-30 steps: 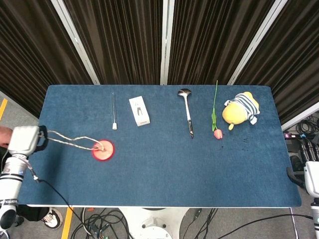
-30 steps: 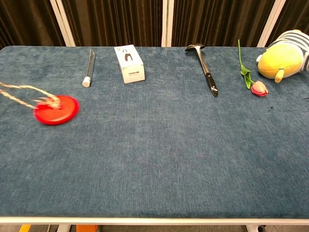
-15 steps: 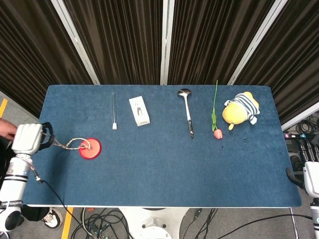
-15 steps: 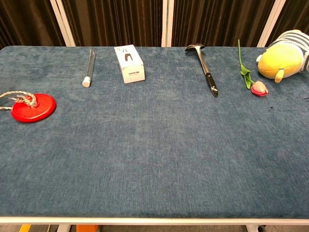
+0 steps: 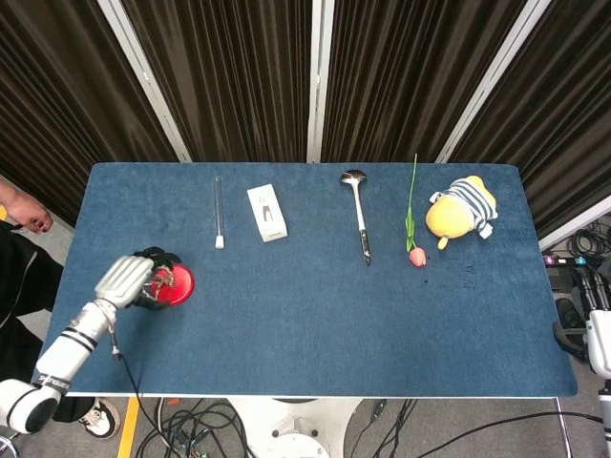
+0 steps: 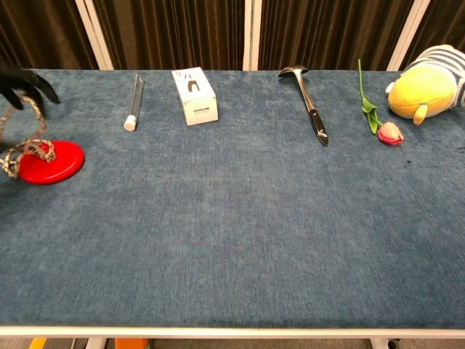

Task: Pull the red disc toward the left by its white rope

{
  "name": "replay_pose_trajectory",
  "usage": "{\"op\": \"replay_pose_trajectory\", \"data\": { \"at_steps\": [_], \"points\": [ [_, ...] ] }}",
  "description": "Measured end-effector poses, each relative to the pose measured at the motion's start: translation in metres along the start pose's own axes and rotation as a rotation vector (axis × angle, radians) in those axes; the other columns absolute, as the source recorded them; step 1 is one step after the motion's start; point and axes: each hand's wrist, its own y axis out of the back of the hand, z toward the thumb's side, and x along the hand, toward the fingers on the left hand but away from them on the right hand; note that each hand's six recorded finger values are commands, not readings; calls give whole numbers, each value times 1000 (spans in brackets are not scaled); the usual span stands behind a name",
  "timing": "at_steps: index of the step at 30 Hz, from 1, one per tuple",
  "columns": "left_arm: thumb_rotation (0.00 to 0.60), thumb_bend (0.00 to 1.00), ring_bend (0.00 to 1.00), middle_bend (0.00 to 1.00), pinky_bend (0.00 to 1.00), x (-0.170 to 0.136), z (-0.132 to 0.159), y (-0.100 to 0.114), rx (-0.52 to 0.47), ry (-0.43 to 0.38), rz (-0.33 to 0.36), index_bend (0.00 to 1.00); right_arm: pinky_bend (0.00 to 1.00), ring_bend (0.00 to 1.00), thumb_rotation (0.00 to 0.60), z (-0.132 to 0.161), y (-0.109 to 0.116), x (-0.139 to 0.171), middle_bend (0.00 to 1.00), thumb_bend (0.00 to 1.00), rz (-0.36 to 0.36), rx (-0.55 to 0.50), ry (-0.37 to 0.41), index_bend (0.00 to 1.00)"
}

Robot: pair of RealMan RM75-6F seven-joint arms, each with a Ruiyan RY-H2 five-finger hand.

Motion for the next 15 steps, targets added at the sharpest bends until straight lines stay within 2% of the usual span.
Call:
{"op": "replay_pose_trajectory", "data": {
  "at_steps": [3, 9, 15],
  "points": [
    [600, 0, 0, 0, 10, -2, 2, -1, 40, -5, -3, 6, 0, 0, 600, 1, 0, -1, 0, 258, 1, -2, 2, 0],
    [600, 0, 0, 4, 14, -19, 5, 29, 103, -10, 105, 8, 0, 0, 600, 2, -1, -1, 0, 257, 0, -3, 6, 0],
    [600, 0, 0, 30, 25, -35, -7, 35, 102, 25, 103, 62, 0, 0, 600, 4, 0, -1, 0, 257, -2, -4, 14, 0]
  ]
}}
